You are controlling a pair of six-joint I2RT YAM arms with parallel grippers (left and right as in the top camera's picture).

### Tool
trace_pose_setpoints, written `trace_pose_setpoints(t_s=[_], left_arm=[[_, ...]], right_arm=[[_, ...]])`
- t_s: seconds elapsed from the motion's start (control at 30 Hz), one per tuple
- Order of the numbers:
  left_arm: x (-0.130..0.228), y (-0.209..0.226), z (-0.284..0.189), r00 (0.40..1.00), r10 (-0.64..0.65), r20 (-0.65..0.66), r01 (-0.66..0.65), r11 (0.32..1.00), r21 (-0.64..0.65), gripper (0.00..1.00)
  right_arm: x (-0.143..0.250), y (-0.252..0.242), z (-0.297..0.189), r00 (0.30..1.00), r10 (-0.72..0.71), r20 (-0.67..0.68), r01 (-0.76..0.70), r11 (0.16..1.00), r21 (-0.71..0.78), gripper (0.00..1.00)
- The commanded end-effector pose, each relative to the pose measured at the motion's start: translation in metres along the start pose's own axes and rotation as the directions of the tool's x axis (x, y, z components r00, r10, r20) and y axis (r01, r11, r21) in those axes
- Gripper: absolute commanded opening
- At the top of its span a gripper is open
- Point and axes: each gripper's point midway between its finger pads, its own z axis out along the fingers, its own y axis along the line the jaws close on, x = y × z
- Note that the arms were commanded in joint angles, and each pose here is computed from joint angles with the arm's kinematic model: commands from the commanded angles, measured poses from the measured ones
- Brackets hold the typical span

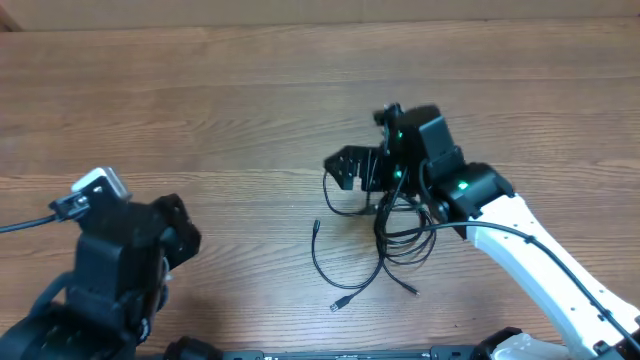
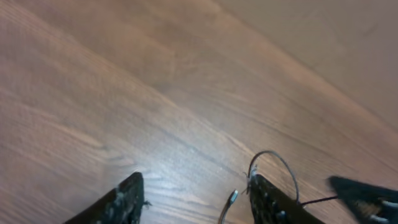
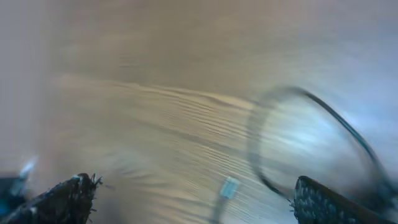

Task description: Untangle cables

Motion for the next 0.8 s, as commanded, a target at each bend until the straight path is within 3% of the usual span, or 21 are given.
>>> trace_pose_setpoints(t_s=[0.0,0.27,0.53,0.67,0.77], left_arm=[[0.008,0.001,0.015,0.997,-0.078,-0.027,0.077,0.996,-0.042,0.58],[0.017,-0.022,0.034,0.992,-0.080,-0.102,0.080,0.997,-0.007,0.91],[0.030,-0.031,0.052,0.982,-0.055,-0.180,0.050,0.998,-0.036,0.95],[0.036,-0.038,0.061,0.975,-0.051,-0.217,0.045,0.998,-0.035,0.99],[0.043,-0.046,0.067,0.965,-0.048,-0.260,0.043,0.999,-0.025,1.00]], right_arm=[[-0.005,0.063,-0.021,0.978,-0.210,0.008,0.205,0.944,-0.259,1.00],[0.019,0.056,-0.011,0.967,-0.247,-0.061,0.235,0.960,-0.155,1.00],[-0.059,0.069,-0.069,0.989,-0.113,0.098,0.125,0.984,-0.129,1.00],[-0.096,0.040,-0.102,0.988,-0.064,0.141,0.068,0.997,-0.021,1.00],[-0.093,0.008,-0.115,0.997,0.002,0.080,-0.007,0.998,0.060,1.00]])
